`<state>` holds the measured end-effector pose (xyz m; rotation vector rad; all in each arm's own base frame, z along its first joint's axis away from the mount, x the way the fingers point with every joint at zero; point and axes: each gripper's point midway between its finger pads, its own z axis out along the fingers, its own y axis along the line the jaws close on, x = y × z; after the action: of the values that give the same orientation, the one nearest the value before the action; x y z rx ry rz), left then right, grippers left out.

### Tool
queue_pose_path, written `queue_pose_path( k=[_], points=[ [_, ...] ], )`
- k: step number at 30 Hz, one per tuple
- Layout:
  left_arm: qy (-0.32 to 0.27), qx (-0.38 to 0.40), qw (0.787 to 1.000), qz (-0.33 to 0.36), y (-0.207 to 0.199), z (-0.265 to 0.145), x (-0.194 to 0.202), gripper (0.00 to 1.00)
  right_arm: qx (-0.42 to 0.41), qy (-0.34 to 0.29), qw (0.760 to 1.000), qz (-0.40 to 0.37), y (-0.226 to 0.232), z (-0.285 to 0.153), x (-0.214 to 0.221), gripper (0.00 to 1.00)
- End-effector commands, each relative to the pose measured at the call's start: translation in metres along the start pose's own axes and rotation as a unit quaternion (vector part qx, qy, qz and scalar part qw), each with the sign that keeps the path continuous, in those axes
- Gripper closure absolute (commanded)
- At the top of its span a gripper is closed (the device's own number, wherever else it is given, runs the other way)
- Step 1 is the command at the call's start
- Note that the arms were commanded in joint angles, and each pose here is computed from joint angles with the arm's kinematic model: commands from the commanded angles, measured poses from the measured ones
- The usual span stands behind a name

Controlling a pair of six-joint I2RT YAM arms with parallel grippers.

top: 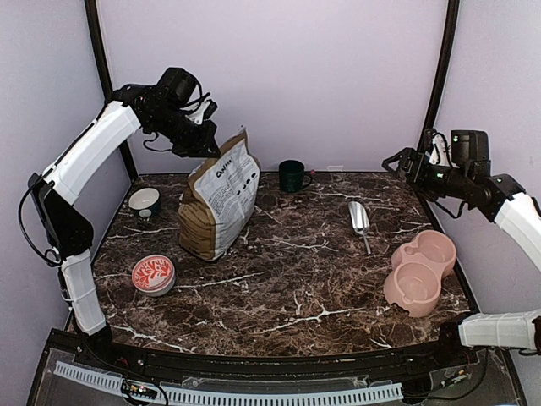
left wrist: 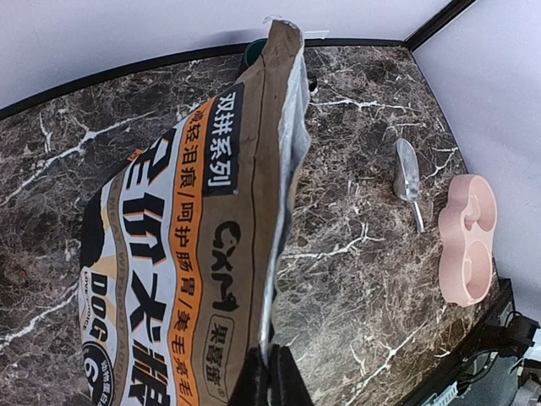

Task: Serve the pet food
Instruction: Move the pet food bag to the center of the board.

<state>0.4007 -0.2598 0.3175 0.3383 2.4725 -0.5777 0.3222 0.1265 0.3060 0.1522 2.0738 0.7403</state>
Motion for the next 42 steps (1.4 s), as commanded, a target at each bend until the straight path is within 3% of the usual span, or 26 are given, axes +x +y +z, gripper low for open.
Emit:
queue_pose_path(
  k=[1, 10, 14, 16, 25, 27, 31, 42],
  points=[
    [-0.168, 0.144, 0.975, 0.008, -0.081, -0.131, -0.048, 1.0, -0.012, -0.016, 1.0, 0.001, 0.008, -0.008, -0.006, 0.01],
    [-0.196, 0.178, 0.964, -0.031, -0.094, -0.153, -0.057, 1.0, -0.008, -0.014, 1.0, 0.004, 0.007, -0.006, -0.007, 0.0],
    [-0.2, 0.139, 0.97, -0.002, -0.082, -0.145, -0.054, 0.99, -0.008, -0.009, 1.0, 0.008, 0.006, -0.003, -0.005, 0.0],
    [-0.192, 0.109, 0.975, 0.018, -0.071, -0.135, -0.046, 0.94, -0.008, -0.005, 1.0, 0.009, 0.006, -0.003, -0.003, 0.0],
    [-0.159, 0.028, 0.984, 0.072, -0.033, -0.116, -0.001, 0.38, 0.022, -0.001, 1.0, -0.001, -0.008, -0.002, 0.003, 0.0],
    [-0.148, 0.021, 0.986, 0.076, -0.028, -0.116, 0.008, 0.3, 0.036, -0.005, 0.999, 0.0, -0.014, -0.001, 0.003, 0.0],
    [-0.127, 0.007, 0.989, 0.072, -0.018, -0.112, 0.027, 0.22, 0.06, -0.018, 0.998, 0.002, -0.024, -0.001, 0.001, 0.01],
    [-0.081, 0.002, 0.995, 0.059, -0.016, -0.098, 0.059, 0.21, 0.061, 0.012, 0.998, 0.01, -0.029, 0.016, 0.013, 0.0]
  ],
)
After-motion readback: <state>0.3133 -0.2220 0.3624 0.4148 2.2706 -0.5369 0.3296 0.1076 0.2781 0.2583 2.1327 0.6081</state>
